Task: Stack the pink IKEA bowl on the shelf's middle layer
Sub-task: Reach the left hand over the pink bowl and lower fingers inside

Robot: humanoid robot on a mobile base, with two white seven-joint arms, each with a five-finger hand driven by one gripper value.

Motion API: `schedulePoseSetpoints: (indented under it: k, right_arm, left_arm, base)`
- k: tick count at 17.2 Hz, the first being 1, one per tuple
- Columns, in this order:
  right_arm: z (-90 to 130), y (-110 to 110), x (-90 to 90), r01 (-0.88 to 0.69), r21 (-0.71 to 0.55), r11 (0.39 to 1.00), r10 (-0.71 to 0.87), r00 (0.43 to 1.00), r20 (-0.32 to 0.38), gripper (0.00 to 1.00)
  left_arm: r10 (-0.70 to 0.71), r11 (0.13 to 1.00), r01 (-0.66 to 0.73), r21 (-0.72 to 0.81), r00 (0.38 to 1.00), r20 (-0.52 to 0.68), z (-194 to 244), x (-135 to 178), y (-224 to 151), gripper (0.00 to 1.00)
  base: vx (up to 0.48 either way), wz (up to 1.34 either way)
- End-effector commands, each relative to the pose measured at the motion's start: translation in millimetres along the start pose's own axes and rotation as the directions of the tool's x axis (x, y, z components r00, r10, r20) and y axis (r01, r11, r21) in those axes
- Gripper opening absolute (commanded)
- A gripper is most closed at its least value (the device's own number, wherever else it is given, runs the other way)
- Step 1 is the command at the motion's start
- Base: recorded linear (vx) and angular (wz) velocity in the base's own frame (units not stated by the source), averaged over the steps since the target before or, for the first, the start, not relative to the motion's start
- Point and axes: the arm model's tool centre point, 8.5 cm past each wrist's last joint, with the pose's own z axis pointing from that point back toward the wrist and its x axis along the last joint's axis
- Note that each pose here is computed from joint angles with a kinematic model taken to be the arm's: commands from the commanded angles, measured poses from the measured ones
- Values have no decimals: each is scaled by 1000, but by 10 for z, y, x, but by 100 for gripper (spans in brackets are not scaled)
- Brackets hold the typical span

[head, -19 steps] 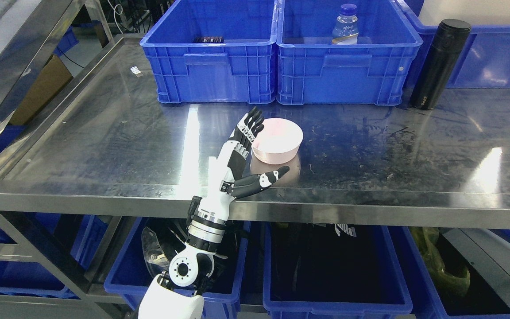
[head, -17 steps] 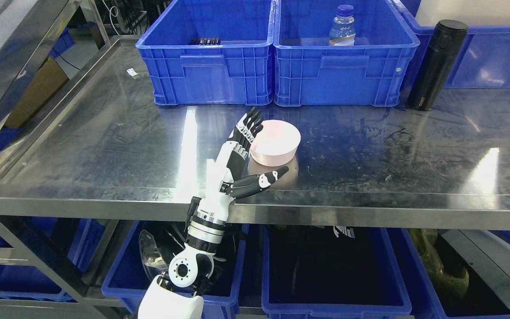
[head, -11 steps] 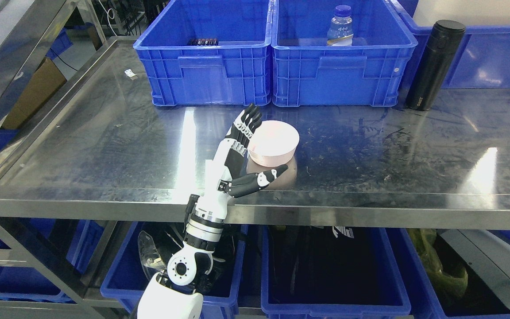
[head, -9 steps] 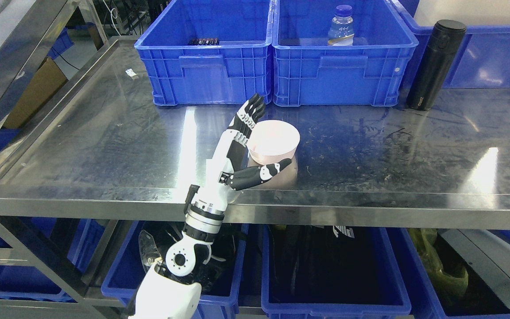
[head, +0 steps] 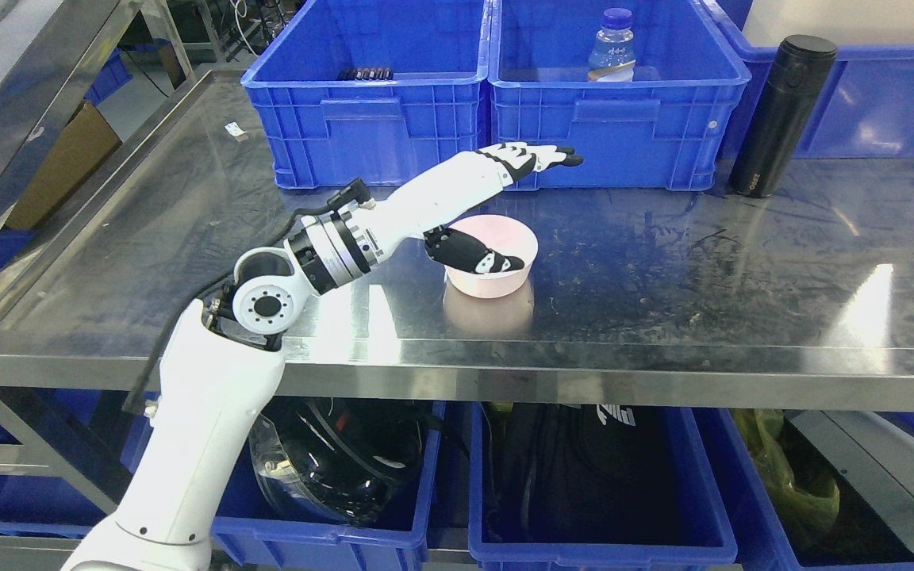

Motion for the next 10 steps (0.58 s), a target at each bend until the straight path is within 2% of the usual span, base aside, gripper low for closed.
schedulePoseSetpoints:
  k: [1, 3, 7, 10]
  right_arm:
    - [-4, -112, 20, -1, -17, 1000, 2, 1000, 12, 100]
    - [-5, -113, 30, -1, -17, 1000, 1, 1000, 13, 100]
    - [-5, -113, 30, -1, -17, 1000, 1, 1000, 13, 100]
    - [-5, -113, 30, -1, -17, 1000, 1, 1000, 13, 100]
  left_arm:
    - [-200, 959, 175, -223, 975, -97, -130, -50, 155, 100]
    - [-196, 948, 157, -277, 973, -122, -362, 29, 87, 99]
    - [-217, 930, 140, -340, 956, -198, -786, 267, 299, 93]
    - [-311, 880, 178, -441, 917, -250, -1055, 363, 82, 93]
  base:
    - [0, 0]
    - [0, 0]
    - [0, 0]
    - [0, 0]
